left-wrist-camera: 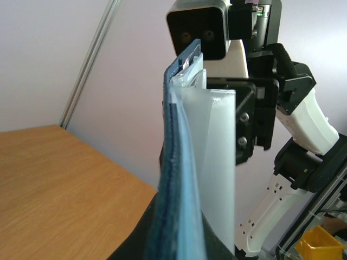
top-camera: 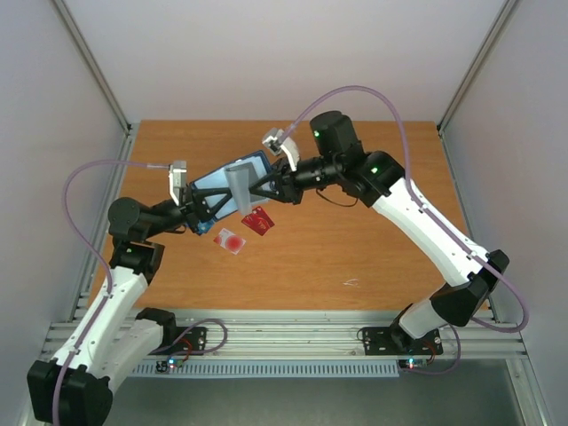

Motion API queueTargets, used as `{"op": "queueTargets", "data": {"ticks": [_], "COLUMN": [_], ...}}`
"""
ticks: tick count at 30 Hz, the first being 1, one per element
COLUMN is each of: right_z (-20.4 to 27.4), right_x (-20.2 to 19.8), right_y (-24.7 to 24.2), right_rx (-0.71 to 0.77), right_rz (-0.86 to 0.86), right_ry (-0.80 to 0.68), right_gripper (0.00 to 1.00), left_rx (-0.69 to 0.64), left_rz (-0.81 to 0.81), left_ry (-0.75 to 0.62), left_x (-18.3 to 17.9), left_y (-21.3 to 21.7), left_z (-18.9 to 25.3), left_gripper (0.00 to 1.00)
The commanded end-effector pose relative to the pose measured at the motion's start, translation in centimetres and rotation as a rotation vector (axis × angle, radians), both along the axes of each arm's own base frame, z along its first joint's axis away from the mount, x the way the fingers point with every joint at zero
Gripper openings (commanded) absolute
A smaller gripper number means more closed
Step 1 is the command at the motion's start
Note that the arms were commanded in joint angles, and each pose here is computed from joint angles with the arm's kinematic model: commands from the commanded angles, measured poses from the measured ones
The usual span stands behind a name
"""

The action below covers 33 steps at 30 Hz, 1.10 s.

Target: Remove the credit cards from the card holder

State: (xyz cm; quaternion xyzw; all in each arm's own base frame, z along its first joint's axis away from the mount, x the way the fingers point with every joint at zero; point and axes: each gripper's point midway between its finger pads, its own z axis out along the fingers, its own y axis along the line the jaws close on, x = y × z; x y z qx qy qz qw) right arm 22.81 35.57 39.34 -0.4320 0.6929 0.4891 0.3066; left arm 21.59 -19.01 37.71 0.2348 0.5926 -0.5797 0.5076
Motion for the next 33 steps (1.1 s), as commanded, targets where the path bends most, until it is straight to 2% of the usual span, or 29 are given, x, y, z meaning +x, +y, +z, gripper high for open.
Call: {"op": "queueTargets", "data": {"ticks": [1, 7, 10, 14, 17, 19, 21, 25, 33], "right_z": [-2.0, -1.0, -0.4, 0.1, 1.0, 1.8, 2.0, 1.2, 1.2], "right_x": [2.1, 1.5, 0.3, -1.1, -1.3, -1.9, -2.2, -0.4, 1.7], "right_y": [0.9, 1.6, 1.6, 0.5, -1.4, -2.6, -3.4, -3.9, -3.3], "right_rx": [-0.122, -0.079, -0.054, -0.030, 0.011, 0.041, 0.035, -0.033, -0.055], "right_rz": [-0.137, -0.106, -0.046, 0.034, 0.053, 0.085, 0.090, -0.007, -0.096], "right_ry": [-0.134, -0.152, -0.142, -0.082, -0.037, -0.016, -0.010, -0.021, -0.017], "right_gripper": [0.24, 0.33, 0.42, 0.61, 0.82, 0.90, 0.90, 0.87, 0.60], "left_rx": [0.008, 0.004, 0.002, -0.008, -0.013, -0.004, 0.006, 0.014, 0.013], "left_rz": [-0.043, -0.024, -0.008, 0.029, 0.037, 0.023, 0.011, 0.004, 0.005], "left_ry": [-0.151, -0.132, -0.123, -0.118, -0.125, -0.136, -0.150, -0.172, -0.172], "left_x": [-1.6, -1.0, -0.7, -0.1, -0.1, -0.4, -0.7, -1.0, -1.1], "left_y": [-0.6, -0.6, -0.5, -0.2, -0.1, -0.2, -0.3, -0.4, -0.4], "left_z": [2.9, 2.4, 2.2, 2.2, 2.3, 2.2, 2.2, 2.3, 2.3], "left_gripper": [0.00, 0.00, 0.00, 0.00, 0.00, 0.00, 0.00, 0.00, 0.00]}}
